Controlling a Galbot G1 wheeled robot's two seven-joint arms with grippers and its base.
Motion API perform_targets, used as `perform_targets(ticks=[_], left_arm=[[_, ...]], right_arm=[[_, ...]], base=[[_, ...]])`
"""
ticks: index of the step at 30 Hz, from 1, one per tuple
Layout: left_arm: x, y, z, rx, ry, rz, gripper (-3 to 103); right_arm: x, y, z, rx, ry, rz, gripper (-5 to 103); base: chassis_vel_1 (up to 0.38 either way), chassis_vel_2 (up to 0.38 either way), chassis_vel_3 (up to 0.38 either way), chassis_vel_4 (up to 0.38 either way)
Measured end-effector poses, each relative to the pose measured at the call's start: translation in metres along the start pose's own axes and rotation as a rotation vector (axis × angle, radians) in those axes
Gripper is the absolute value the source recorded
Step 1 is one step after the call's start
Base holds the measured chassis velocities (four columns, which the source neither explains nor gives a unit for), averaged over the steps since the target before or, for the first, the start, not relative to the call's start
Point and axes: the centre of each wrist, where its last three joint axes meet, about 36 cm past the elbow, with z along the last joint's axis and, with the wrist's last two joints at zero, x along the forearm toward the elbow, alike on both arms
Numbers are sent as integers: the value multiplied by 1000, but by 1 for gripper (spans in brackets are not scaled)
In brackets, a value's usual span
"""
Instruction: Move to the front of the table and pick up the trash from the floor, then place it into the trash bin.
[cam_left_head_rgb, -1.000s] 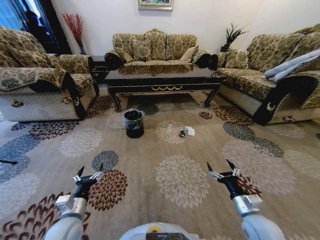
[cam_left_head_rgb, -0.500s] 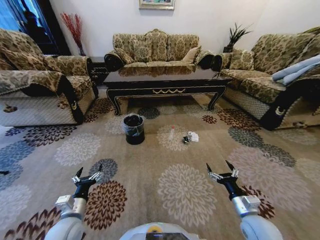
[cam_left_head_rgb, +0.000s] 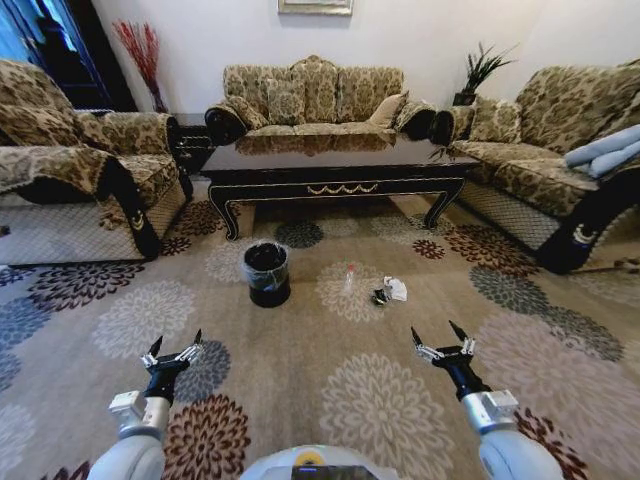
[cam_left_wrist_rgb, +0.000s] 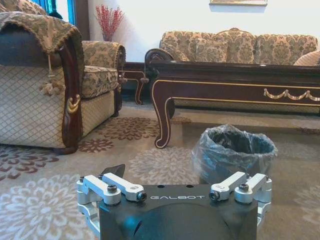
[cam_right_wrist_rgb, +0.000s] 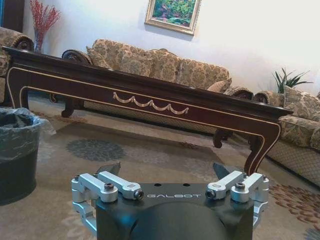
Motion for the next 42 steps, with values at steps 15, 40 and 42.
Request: perform_targets(ticks=[15, 40, 42], left_arm=[[1, 4, 0, 6, 1, -8, 100], [-7, 1, -7, 2, 54, 15, 100], [-12, -4, -13, 7, 82, 33, 100]], right_arm=[[1, 3, -1, -1, 6, -6, 100], [0, 7, 5, -1, 7, 36, 100], [1, 8, 7, -6, 6, 40, 100]], base=[[-183, 183, 190, -192], [-176, 173, 165, -178], [0, 0, 0, 0]])
